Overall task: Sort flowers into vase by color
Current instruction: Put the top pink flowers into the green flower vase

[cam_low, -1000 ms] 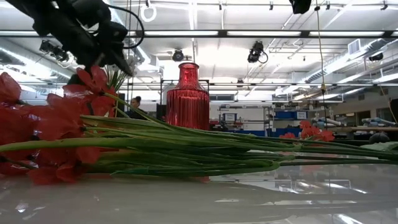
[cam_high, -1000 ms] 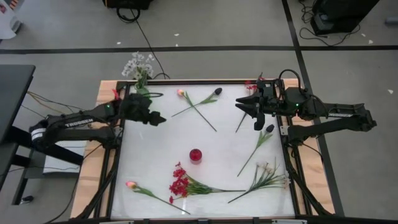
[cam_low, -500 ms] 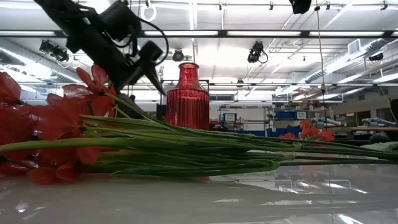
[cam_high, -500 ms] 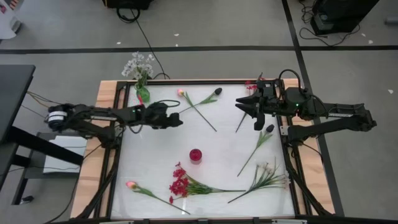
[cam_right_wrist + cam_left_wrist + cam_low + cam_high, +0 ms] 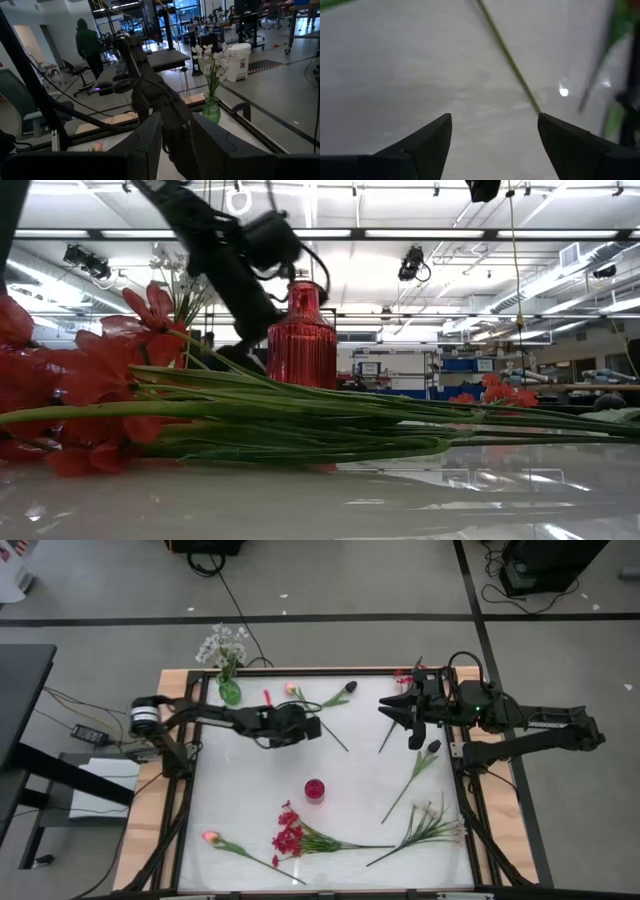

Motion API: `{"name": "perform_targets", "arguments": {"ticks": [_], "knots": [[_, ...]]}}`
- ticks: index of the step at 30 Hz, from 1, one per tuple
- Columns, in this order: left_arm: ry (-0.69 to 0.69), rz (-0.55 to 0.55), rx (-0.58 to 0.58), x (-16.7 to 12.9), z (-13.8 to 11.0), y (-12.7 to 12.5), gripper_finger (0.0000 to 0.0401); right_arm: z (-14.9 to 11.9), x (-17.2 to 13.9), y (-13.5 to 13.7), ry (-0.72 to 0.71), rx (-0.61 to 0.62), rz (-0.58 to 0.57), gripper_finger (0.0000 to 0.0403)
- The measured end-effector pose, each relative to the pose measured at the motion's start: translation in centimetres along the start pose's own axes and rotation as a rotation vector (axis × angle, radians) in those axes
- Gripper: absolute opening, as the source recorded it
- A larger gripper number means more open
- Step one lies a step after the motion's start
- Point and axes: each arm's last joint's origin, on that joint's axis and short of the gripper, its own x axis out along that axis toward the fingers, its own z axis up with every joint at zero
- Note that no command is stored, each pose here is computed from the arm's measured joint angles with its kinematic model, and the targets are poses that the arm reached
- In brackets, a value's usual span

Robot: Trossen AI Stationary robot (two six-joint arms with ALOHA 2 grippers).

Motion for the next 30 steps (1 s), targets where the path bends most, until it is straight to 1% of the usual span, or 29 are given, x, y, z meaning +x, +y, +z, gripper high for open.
{"name": "perform_targets", "arguments": {"ticks": [2,5,9,13,18,21,30], "knots": [[0.004,0.059,-0.057,0.8,0.1,-0.7,0.028,0.0,0.0,0.0,0.0,0.0,0.0,0.0113],[0.005,0.11,-0.075,1.5,0.3,-1.6,0.025,0.0,0.0,0.0,0.0,0.0,0.0,0.0113],[-0.013,0.107,-0.129,2.2,1.2,-2.8,0.0214,0.0,0.0,0.0,0.0,0.0,0.0,0.0113],[-0.069,0.104,-0.177,3.3,2.6,-3.2,0.019,0.0,0.0,0.0,0.0,0.0,0.0,0.0113],[-0.067,0.052,-0.265,5.6,4.1,-2.9,0.0183,0.0,0.0,0.0,0.0,0.0,0.0,0.0113],[-0.069,0.069,-0.322,6.5,4.7,-2.4,0.0183,0.0,0.0,0.0,0.0,0.0,0.0,0.0113],[-0.079,0.1,-0.463,6.6,5.5,-1.8,0.0182,0.0,0.0,0.0,0.0,0.0,0.0,0.0113]]}}
